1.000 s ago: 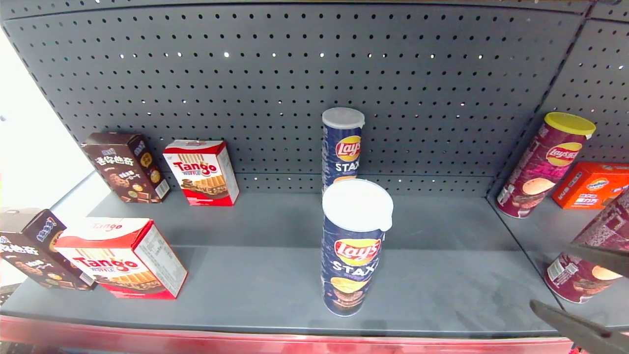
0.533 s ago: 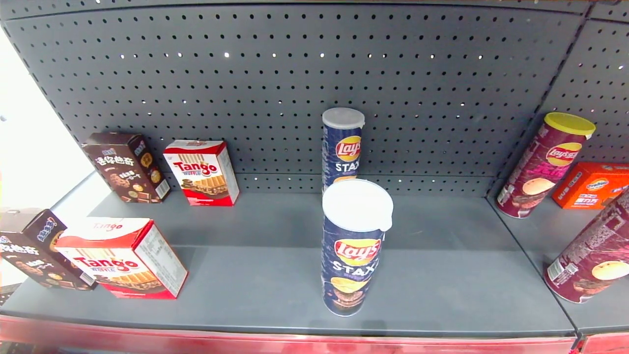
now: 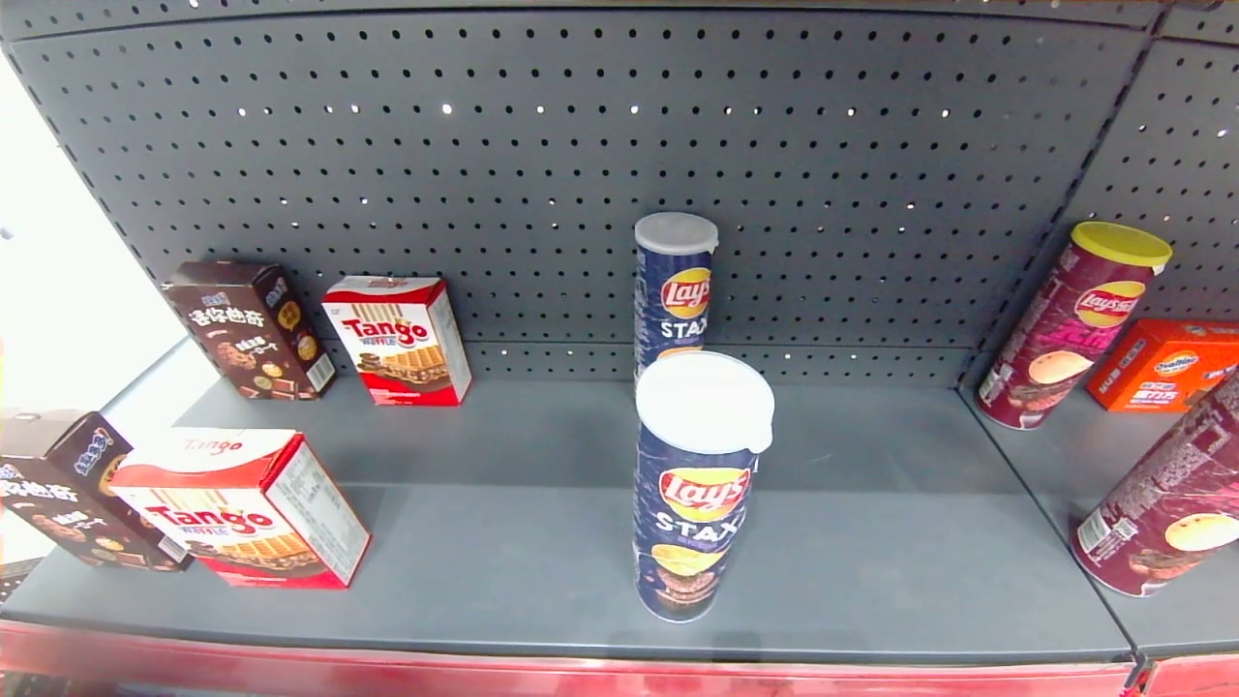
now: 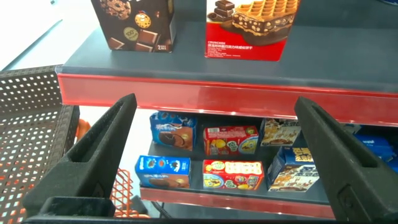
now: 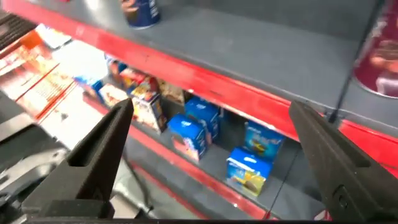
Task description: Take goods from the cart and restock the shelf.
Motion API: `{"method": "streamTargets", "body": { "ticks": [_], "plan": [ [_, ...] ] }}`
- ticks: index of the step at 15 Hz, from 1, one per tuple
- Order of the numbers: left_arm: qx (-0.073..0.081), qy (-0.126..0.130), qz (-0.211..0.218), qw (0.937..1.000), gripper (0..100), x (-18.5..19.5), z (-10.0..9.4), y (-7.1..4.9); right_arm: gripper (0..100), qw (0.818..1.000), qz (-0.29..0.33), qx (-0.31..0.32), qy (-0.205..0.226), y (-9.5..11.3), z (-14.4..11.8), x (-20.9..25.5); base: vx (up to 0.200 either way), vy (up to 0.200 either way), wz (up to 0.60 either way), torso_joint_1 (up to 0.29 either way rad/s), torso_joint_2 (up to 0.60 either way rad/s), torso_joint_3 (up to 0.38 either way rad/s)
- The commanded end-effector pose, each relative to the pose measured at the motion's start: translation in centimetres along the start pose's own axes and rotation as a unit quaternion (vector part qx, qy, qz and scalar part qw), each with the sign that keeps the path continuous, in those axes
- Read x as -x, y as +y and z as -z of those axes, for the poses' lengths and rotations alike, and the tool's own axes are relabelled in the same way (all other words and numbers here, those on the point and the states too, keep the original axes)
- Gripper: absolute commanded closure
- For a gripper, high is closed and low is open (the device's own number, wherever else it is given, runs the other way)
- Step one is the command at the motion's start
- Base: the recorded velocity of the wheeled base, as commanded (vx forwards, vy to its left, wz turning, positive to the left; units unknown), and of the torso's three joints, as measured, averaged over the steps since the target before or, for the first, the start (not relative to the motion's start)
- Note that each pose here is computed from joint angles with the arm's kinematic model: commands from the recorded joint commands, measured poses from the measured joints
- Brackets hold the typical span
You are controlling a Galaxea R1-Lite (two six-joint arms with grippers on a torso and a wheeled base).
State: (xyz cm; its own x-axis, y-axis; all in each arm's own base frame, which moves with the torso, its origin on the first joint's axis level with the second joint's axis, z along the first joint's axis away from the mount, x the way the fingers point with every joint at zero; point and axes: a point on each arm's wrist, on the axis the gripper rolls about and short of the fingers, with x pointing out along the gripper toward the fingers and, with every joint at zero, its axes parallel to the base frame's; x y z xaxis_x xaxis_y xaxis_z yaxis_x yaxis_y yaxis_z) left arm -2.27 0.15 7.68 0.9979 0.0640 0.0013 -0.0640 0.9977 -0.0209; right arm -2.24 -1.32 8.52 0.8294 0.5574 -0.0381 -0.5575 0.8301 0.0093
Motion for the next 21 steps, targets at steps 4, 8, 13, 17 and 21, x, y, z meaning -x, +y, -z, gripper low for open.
{"method": "streamTargets", "body": {
  "ticks": [4,8,13,17,21],
  "plan": [
    [0.0,0.001,0.0,1.0,0,0.0,0.0,0.0,0,1.0,-0.016,-0.001,-0.01,0.1,0.1,0.2,0.0,0.0,0.0,0.0,0.0,0.0],
    [0.001,0.001,0.0,1.0,0,0.0,0.0,0.0,0,0.991,0.132,-0.009,-0.029,-0.1,0.3,-0.1,0.0,0.0,0.0,0.0,0.0,0.0],
    [0.0,0.001,0.0,1.0,0,0.0,0.0,0.0,0,0.998,0.059,0.024,-0.019,0.5,0.7,-0.3,0.0,0.0,0.0,0.0,0.0,0.0],
    [0.001,0.001,0.0,1.0,0,0.0,0.0,0.0,0,0.99,0.141,-0.002,-0.007,0.5,0.9,-0.6,0.0,0.0,0.0,0.0,0.0,0.0],
    [0.0,0.001,-0.001,1.0,0,0.0,0.0,0.0,0,0.957,0.278,-0.028,0.073,0.3,0.6,-1.9,0.0,0.0,0.0,0.0,0.0,0.0]
  ]
}}
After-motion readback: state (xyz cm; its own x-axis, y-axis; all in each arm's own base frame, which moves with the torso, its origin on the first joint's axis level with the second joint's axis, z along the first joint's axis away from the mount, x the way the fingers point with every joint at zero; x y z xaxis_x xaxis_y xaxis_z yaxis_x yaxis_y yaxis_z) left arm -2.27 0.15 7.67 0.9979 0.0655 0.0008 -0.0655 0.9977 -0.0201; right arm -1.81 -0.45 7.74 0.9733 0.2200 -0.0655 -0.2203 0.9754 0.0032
